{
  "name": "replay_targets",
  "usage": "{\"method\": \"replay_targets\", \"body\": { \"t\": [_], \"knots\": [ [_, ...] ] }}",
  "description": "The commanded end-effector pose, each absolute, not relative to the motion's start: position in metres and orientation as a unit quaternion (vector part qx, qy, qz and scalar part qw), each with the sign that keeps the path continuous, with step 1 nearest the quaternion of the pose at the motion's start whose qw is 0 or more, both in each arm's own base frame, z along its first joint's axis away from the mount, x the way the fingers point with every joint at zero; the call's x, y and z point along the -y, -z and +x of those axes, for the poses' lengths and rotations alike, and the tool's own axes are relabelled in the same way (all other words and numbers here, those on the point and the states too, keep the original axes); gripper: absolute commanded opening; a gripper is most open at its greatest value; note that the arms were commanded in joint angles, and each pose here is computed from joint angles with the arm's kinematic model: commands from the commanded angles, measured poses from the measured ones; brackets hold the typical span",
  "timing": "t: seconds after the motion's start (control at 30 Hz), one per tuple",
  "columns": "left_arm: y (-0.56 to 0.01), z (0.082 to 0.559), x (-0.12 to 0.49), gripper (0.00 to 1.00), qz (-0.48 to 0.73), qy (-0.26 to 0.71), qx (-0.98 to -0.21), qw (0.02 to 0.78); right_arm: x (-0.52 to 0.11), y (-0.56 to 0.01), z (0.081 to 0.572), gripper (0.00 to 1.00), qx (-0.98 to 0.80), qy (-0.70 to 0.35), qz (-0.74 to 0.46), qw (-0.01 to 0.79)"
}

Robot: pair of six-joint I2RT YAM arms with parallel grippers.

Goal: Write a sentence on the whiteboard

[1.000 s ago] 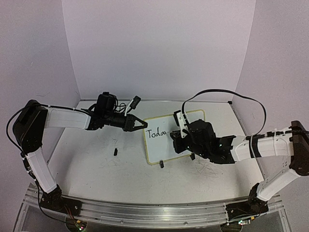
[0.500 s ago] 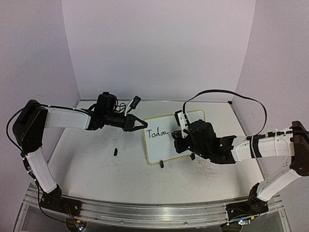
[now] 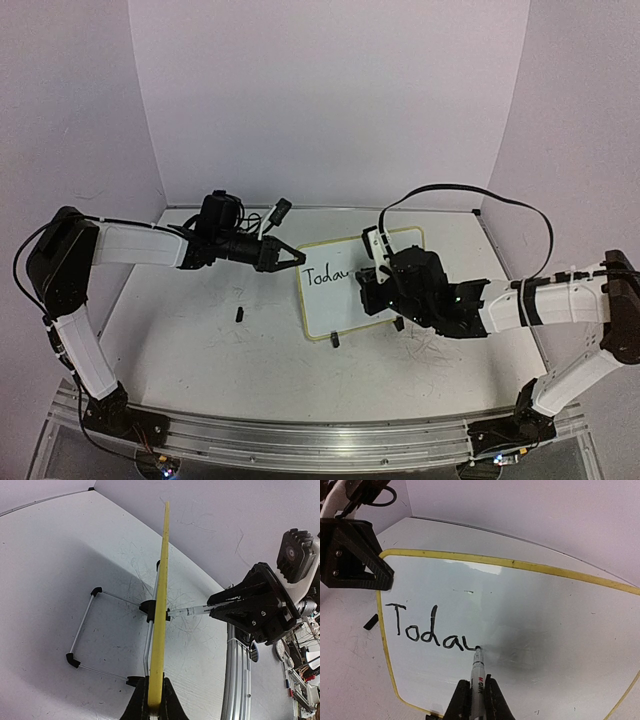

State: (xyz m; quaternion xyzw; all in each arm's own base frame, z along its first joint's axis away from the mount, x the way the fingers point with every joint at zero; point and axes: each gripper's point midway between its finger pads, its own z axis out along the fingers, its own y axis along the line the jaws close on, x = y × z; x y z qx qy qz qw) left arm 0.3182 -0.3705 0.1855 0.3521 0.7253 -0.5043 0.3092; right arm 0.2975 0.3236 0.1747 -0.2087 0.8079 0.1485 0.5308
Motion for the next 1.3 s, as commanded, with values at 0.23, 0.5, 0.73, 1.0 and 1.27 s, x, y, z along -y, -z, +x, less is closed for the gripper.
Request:
{"method": "replay_targets", "body": {
  "t": [0.23, 0.5, 0.73, 1.0, 1.27],
  "knots": [
    [-0.215, 0.310, 0.369, 0.00, 0.373, 0.510, -0.699, 0.336, -0.327, -0.200, 0.310, 0.00, -0.794, -0.156, -0.184, 0.559],
    [-0.215, 0.310, 0.369, 0.00, 0.374, 0.510, -0.698, 0.336, -0.323, -0.181, 0.302, 0.00, -0.807, -0.159, -0.193, 0.534],
    [-0.214, 0.310, 0.369, 0.00, 0.374, 0.509, -0.699, 0.335, -0.320, -0.170, 0.296, 0.00, -0.815, -0.160, -0.197, 0.521],
    [-0.215, 0.310, 0.369, 0.00, 0.374, 0.509, -0.698, 0.336, -0.318, -0.162, 0.290, 0.00, -0.821, -0.164, -0.204, 0.508],
    [-0.215, 0.311, 0.369, 0.00, 0.373, 0.509, -0.699, 0.337, -0.319, -0.152, 0.282, 0.00, -0.827, -0.166, -0.216, 0.493]
  ]
}}
